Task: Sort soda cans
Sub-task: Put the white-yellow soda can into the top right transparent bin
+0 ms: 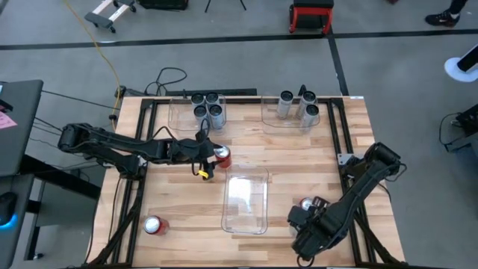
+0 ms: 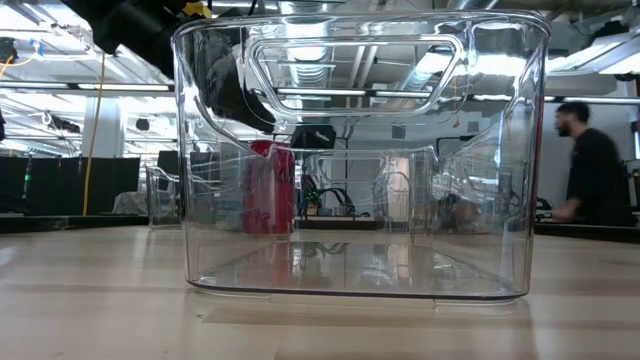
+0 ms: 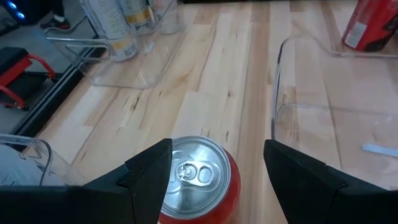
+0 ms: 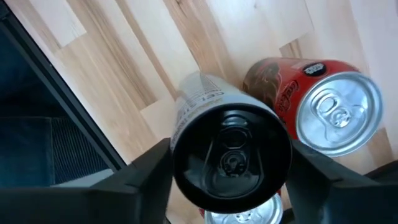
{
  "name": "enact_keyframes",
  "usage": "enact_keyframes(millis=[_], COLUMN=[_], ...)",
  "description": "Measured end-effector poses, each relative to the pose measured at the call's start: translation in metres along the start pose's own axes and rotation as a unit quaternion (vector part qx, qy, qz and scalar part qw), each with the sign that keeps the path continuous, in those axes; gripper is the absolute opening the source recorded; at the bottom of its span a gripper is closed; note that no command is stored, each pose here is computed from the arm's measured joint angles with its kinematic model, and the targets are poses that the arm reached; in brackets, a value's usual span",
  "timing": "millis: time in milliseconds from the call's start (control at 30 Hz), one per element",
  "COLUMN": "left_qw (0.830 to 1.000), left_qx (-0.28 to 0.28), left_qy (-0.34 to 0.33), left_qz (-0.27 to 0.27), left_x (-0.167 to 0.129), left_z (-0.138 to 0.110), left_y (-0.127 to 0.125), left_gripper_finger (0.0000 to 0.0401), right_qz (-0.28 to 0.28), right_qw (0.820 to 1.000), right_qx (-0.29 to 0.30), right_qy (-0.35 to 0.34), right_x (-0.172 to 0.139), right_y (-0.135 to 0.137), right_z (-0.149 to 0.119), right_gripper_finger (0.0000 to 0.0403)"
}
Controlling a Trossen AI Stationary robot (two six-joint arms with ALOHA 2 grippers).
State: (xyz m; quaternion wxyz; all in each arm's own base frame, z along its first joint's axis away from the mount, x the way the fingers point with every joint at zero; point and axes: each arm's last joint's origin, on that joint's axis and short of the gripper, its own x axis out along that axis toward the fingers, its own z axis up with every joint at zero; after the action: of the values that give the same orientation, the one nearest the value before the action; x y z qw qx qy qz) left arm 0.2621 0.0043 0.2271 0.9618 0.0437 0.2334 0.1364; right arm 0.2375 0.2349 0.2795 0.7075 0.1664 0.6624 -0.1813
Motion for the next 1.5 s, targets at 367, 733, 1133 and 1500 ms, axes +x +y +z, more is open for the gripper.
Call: enact_keyframes(millis=[367, 733, 1133, 1500], left_qw=[0.998, 0.995, 0.996, 0.997], left_qx=[-0.037, -0.072, -0.055, -0.053], left_qy=[-0.047, -0.067, -0.059, -0.035], left_qz=[-0.001, 0.008, 0.025, 0.037], left_x=[-0.035, -0.069, -0.073, -0.072], left_z=[0.016, 0.021, 0.019, 0.014], left_y=[0.011, 0.019, 0.014, 0.014], left_gripper_finger=[0.0249, 0.0249, 0.0249, 0.0249], right_qz=[0.012, 0.002, -0.020, -0.087], right_qw=[0.999, 0.992, 0.985, 0.975], right_qx=[-0.049, -0.098, -0.042, 0.116], right_qy=[-0.002, -0.079, -0.167, -0.169], right_x=[-0.020, -0.068, -0.108, -0.111], right_y=[-0.004, -0.030, -0.116, -0.226], right_z=[0.017, 0.042, 0.098, 0.163], right_gripper_finger=[0.0231, 0.0231, 0.0232, 0.0232])
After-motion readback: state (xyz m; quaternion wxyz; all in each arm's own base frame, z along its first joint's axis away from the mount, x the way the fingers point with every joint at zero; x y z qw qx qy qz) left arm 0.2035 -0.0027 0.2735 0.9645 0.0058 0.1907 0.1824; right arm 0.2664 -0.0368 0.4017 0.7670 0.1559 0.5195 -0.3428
